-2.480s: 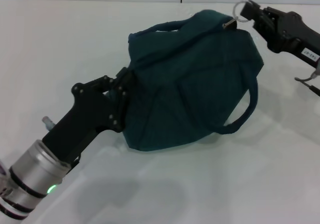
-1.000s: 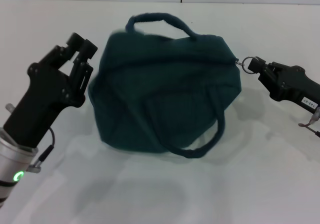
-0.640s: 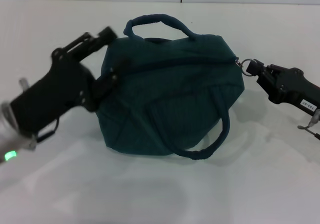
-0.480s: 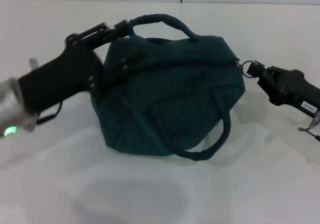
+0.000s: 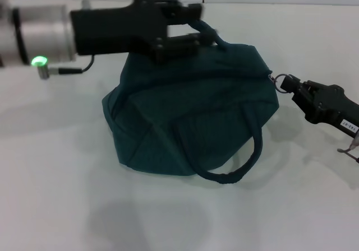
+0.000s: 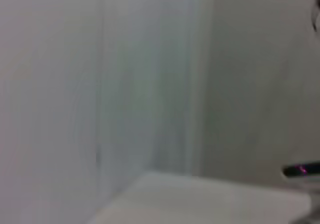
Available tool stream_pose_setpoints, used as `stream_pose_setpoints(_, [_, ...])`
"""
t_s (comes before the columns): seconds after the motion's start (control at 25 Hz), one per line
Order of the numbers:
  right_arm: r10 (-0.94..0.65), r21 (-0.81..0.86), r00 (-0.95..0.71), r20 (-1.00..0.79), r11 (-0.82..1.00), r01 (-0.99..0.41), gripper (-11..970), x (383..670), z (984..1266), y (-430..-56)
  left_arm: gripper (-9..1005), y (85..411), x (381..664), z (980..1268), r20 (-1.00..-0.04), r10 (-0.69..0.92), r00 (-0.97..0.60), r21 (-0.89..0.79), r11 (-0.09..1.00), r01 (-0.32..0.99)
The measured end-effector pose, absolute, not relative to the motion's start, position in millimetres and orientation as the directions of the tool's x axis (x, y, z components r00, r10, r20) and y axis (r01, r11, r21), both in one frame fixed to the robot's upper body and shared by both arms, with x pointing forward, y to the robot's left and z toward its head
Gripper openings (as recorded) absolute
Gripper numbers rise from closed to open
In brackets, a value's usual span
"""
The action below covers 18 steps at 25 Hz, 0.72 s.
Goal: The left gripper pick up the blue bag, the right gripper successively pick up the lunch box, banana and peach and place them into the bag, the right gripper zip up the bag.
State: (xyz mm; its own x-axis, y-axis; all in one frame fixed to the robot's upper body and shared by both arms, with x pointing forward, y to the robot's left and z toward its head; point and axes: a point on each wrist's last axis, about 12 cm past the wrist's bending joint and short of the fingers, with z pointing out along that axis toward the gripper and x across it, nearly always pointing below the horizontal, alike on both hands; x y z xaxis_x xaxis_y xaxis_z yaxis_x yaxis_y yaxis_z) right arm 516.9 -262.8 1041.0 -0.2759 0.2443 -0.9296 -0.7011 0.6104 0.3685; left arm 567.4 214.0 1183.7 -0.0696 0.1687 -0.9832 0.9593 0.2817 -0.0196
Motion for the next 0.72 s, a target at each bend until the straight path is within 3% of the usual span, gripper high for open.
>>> stream_pose_setpoints(0.24, [0.251, 0.376, -0.281, -0.926, 0.616, -0.692, 8, 515, 1039, -264, 530, 175, 562, 1217, -0.906, 0.418, -0.061, 0.03, 0.208, 0.978])
stream_pose_setpoints(0.44, [0.252, 0.371, -0.273, -0.928, 0.613, -0.698, 8, 518, 1042, -263, 529, 149, 565, 1209, -0.796, 0.593, -0.121, 0.011, 0.214, 0.977])
stream_pose_setpoints(0.72, [0.255, 0.371, -0.27, -0.928, 0.606, -0.703, 8, 519, 1043, -262, 530, 127, 569, 1197, -0.705, 0.696, -0.135, 0.087, 0.274, 0.958])
